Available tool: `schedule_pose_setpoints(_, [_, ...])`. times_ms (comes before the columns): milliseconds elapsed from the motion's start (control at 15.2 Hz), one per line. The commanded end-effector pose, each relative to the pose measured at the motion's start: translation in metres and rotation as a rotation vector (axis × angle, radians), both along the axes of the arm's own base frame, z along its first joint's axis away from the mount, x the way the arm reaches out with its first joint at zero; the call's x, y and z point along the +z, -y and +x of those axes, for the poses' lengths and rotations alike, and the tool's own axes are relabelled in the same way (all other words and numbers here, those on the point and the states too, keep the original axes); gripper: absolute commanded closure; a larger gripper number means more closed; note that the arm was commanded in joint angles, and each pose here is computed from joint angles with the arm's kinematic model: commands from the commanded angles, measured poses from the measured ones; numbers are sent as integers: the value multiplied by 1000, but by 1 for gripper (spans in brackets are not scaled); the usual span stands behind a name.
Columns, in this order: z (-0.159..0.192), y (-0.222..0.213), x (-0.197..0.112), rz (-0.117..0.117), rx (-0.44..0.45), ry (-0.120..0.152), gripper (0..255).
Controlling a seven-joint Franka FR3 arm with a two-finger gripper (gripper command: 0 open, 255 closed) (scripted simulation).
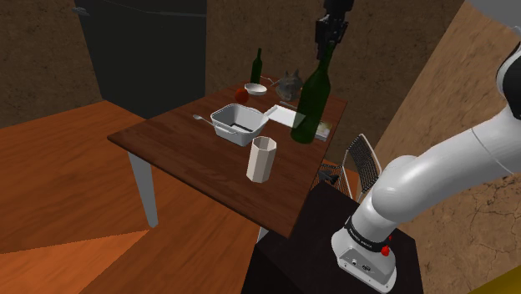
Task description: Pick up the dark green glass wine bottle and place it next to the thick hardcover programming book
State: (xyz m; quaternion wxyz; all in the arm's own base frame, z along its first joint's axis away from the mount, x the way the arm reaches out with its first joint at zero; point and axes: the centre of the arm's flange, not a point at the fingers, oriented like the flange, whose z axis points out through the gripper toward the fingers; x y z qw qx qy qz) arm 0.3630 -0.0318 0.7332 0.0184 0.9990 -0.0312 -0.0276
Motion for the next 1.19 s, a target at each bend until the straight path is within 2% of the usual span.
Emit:
schedule_pose_setpoints(0, [1, 0, 12, 0, 0, 0, 255])
schedule_pose_setpoints(1122, [1, 0, 101, 0, 0, 0, 255])
